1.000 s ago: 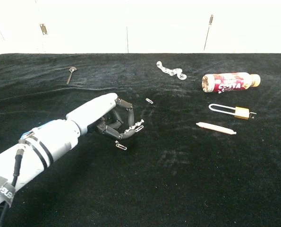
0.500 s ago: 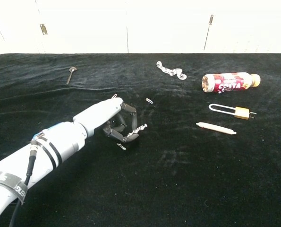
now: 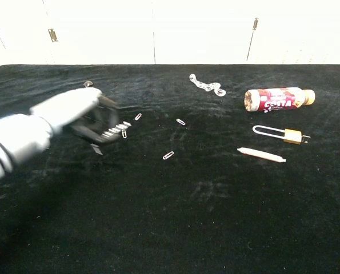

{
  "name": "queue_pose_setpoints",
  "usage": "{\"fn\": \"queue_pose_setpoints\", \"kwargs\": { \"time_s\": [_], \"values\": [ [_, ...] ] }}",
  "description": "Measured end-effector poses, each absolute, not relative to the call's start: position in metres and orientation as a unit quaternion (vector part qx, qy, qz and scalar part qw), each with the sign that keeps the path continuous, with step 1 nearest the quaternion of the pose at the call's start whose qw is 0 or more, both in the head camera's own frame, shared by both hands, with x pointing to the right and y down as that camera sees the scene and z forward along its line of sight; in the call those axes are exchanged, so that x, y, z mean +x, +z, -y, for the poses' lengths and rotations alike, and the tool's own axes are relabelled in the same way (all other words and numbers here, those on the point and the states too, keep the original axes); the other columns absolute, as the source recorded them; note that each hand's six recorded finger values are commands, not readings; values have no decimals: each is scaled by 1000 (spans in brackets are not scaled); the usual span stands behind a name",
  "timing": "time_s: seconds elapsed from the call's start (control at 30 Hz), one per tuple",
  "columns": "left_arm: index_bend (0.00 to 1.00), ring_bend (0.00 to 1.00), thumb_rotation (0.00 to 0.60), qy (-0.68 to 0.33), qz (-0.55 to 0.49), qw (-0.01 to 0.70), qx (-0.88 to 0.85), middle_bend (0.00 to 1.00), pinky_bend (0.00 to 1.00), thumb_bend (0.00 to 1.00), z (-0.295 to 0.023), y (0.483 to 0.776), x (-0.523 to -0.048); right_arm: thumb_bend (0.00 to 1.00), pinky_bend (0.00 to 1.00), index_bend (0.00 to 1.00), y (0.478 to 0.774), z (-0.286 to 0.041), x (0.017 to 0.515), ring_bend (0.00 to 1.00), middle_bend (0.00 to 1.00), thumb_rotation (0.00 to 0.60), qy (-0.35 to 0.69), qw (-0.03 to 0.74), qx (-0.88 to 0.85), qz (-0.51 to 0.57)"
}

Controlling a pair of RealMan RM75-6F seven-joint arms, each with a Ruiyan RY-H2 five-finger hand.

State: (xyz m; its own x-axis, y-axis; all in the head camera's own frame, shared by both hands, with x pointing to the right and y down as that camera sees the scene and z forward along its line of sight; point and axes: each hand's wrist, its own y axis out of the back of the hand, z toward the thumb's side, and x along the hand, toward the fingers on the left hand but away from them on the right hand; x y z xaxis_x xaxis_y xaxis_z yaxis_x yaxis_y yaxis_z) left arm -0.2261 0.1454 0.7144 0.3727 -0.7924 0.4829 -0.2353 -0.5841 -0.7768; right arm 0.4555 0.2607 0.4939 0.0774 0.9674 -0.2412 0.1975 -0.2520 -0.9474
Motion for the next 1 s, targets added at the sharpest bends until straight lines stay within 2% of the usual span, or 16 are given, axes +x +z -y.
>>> {"fn": "queue_pose_setpoints", "kwargs": {
  "time_s": [0.17, 0.37, 0.4, 0.43, 0.47, 0.5, 0.53, 0.57, 0.63, 0.73, 0.97, 1.0],
  "values": [
    [779, 1000, 600, -495, -345, 319, -731, 1000, 1000, 530, -135, 704, -275, 228, 0, 0, 496, -259, 453, 0, 0, 600, 492, 394, -621, 466],
    [755, 1000, 600, -506, -354, 329, -714, 1000, 1000, 525, -135, 699, -286, 228, 0, 0, 500, -256, 450, 0, 0, 600, 495, 393, -626, 457],
    [705, 1000, 600, -507, -354, 331, -713, 1000, 1000, 482, -135, 698, -286, 228, 0, 0, 500, -255, 449, 0, 0, 600, 495, 393, -626, 456],
    [604, 1000, 600, -507, -352, 331, -714, 1000, 1000, 400, -136, 698, -286, 228, 0, 0, 501, -255, 449, 0, 0, 600, 496, 393, -627, 455],
    [468, 1000, 600, -508, -349, 328, -716, 1000, 1000, 309, -138, 699, -285, 228, 0, 0, 501, -254, 448, 0, 0, 600, 496, 394, -628, 453],
    [384, 1000, 600, -510, -346, 326, -717, 1000, 1000, 266, -139, 699, -285, 228, 0, 0, 502, -254, 447, 0, 0, 600, 496, 394, -629, 451],
    [243, 1000, 600, -512, -342, 325, -718, 1000, 1000, 210, -139, 700, -285, 228, 0, 0, 502, -254, 447, 0, 0, 600, 496, 395, -629, 450],
    [144, 1000, 600, -516, -337, 325, -717, 1000, 1000, 180, -140, 700, -286, 228, 0, 0, 502, -254, 446, 0, 0, 600, 496, 395, -629, 450],
    [37, 1000, 600, -523, -331, 326, -715, 1000, 1000, 156, -141, 699, -287, 228, 0, 0, 502, -254, 446, 0, 0, 600, 495, 397, -629, 449],
    [0, 1000, 600, -534, -334, 328, -705, 1000, 1000, 151, -139, 696, -288, 228, 0, 0, 502, -255, 445, 0, 0, 600, 494, 397, -633, 444],
    [0, 1000, 600, -533, -355, 329, -694, 999, 1000, 146, -139, 680, -291, 229, 0, 0, 501, -256, 444, 0, 0, 600, 491, 398, -637, 441],
    [0, 994, 600, -530, -358, 331, -694, 975, 1000, 146, -139, 676, -291, 228, 0, 0, 501, -256, 444, 0, 0, 600, 491, 398, -637, 440]
  ]
}}
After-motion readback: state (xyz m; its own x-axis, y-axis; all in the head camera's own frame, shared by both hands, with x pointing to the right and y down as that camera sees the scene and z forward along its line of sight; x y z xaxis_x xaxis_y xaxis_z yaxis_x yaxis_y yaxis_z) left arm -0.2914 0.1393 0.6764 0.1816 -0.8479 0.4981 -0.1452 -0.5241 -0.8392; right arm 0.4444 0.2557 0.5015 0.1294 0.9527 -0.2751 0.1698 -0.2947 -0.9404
